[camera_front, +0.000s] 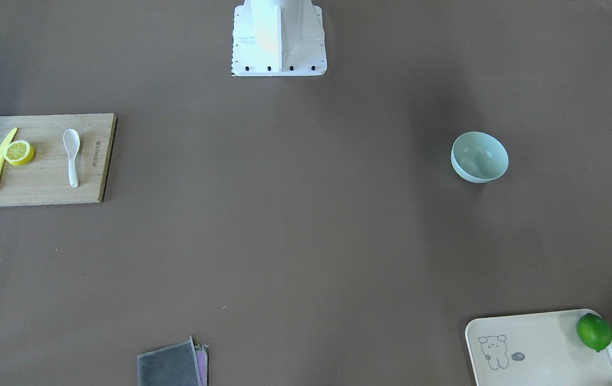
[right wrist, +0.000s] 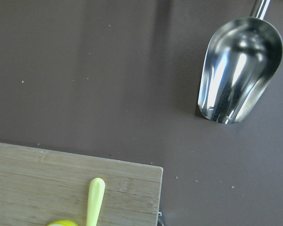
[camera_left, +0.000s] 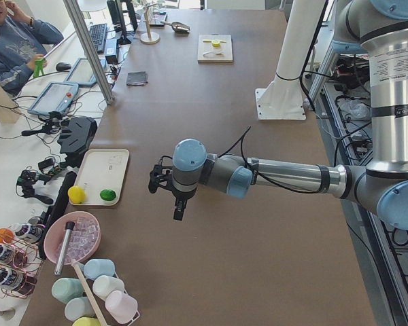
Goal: Place spoon in bowl
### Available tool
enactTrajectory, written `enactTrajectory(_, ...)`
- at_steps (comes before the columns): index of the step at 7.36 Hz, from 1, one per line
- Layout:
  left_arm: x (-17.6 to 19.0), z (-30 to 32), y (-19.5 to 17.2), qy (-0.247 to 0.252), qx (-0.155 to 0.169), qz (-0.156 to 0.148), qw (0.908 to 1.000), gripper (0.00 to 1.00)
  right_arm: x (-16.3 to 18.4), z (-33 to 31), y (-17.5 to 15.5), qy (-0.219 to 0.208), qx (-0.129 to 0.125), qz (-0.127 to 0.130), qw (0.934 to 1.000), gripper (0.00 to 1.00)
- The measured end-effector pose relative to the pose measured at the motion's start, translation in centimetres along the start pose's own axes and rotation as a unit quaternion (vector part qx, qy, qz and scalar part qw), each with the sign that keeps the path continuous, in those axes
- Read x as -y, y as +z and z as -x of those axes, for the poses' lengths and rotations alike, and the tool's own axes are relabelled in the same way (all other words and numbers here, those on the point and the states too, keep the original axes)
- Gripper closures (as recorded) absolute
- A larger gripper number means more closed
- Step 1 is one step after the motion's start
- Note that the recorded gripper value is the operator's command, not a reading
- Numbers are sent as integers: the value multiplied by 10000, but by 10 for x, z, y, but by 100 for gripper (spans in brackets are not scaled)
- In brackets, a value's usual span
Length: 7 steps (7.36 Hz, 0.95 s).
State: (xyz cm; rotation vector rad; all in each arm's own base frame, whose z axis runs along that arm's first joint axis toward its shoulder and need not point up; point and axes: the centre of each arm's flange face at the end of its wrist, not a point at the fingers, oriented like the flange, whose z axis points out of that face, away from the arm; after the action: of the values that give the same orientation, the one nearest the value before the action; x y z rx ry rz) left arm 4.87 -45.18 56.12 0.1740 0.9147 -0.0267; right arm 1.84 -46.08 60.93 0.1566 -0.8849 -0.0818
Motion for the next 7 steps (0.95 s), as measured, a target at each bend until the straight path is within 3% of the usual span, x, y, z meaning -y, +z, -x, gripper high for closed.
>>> enactTrajectory(2, -6, -65, 52, -188, -13, 85, 9998, 2, 2, 29, 8, 218, 182, 73, 9996, 0)
enactTrajectory(3, -12, -94, 77, -147, 50, 107, 9998, 7, 3, 43, 15, 247, 214, 150, 9994, 0)
enactTrajectory(4, -19, -110, 97, -62, 92, 185, 9998, 22, 3, 54, 21, 231, 236, 220, 9992, 0)
enactTrajectory(5, -26, -121, 115, 32, 113, 307, 9995, 27, 4, 63, 26, 218, 251, 284, 9990, 0)
enactTrajectory(7, -38, -135, 137, 183, 124, 519, 9984, 50, 3, 71, 33, 211, 263, 361, 9988, 0)
